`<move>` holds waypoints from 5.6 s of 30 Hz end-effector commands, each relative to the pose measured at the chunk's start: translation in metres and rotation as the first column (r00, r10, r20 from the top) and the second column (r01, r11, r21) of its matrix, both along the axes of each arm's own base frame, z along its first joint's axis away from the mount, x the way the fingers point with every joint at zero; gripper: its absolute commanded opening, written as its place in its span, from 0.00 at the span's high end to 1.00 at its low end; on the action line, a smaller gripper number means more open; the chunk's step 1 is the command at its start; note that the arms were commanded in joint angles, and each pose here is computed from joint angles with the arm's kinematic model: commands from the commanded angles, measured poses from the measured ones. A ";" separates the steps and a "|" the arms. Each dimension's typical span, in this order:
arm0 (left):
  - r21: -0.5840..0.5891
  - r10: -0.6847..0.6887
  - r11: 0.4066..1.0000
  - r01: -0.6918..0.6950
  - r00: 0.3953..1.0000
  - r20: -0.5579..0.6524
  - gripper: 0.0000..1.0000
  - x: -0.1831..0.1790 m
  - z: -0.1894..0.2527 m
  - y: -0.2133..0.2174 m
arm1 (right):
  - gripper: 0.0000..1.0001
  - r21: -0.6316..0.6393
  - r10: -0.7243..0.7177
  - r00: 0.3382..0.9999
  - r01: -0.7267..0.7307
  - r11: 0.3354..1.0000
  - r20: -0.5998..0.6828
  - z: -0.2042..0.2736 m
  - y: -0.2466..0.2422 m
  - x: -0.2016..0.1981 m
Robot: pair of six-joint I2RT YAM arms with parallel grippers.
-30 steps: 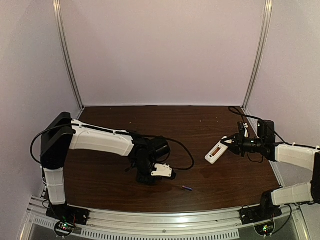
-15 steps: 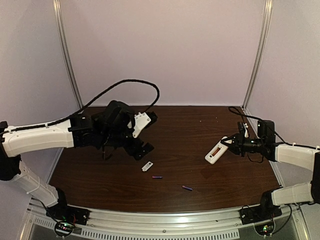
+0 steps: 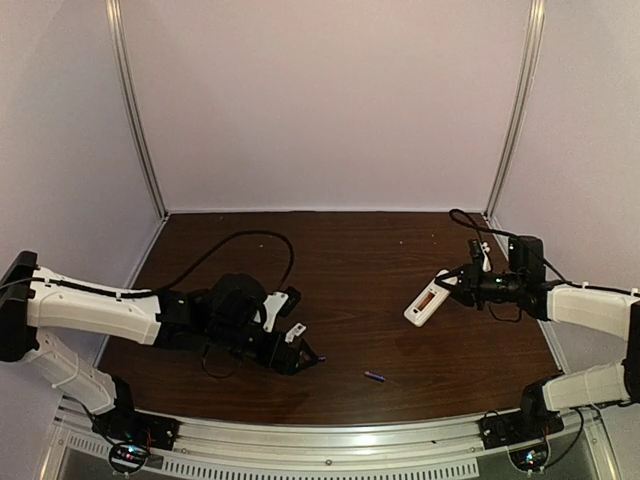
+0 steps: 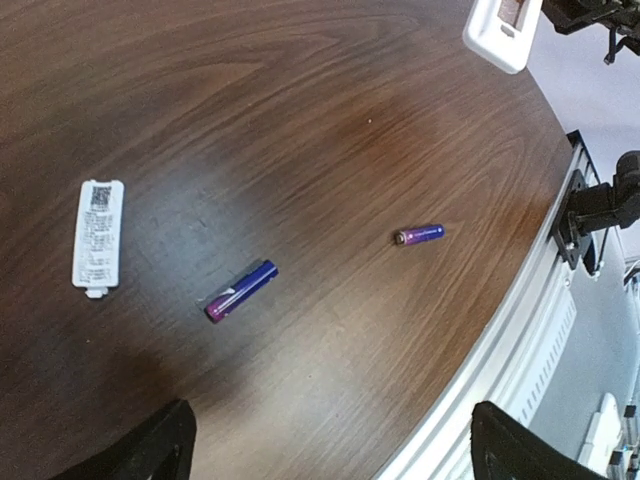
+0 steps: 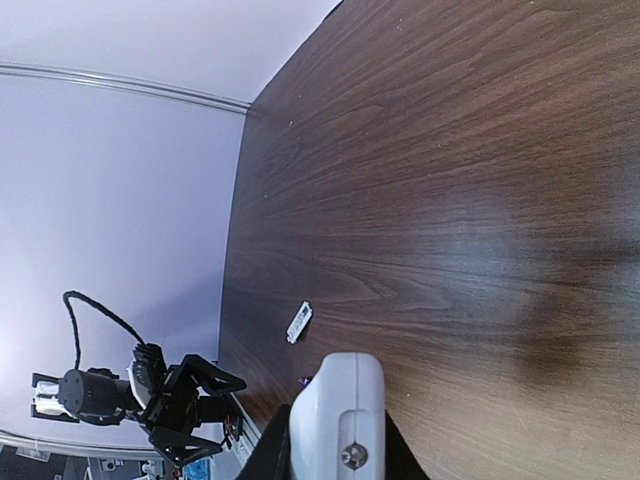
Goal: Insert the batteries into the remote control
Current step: Adjust the battery at the center of the board.
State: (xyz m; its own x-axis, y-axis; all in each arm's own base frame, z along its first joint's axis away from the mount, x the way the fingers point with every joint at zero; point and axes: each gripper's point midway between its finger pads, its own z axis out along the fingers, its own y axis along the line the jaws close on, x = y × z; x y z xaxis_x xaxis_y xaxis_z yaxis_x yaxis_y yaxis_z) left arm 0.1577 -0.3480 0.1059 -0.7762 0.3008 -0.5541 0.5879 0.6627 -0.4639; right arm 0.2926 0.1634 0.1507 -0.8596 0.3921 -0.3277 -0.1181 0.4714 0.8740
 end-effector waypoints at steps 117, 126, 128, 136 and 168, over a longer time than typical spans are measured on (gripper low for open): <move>0.646 -0.974 0.165 0.746 0.226 -0.012 0.61 0.035 -0.070 -0.044 | 1.00 -0.001 0.029 0.997 -0.029 1.000 0.070 0.016 0.010 0.010; 0.701 -0.987 0.086 0.708 0.155 -0.035 0.66 0.040 -0.079 -0.049 | 1.00 -0.001 0.032 0.997 -0.032 0.999 0.068 0.015 0.011 0.009; 0.704 -0.989 0.071 0.706 0.143 -0.044 0.68 0.040 -0.082 -0.048 | 1.00 0.000 0.033 0.997 -0.033 0.999 0.067 0.015 0.011 0.009; 0.706 -0.991 -0.001 0.709 0.091 -0.093 0.79 0.033 -0.099 -0.042 | 1.00 0.006 0.032 0.998 -0.033 0.999 0.061 0.014 0.010 0.009; 0.530 -0.392 0.847 0.030 0.710 0.585 0.03 0.095 0.123 -0.033 | 1.00 -0.019 0.022 0.997 -0.020 1.000 0.073 0.015 0.007 0.011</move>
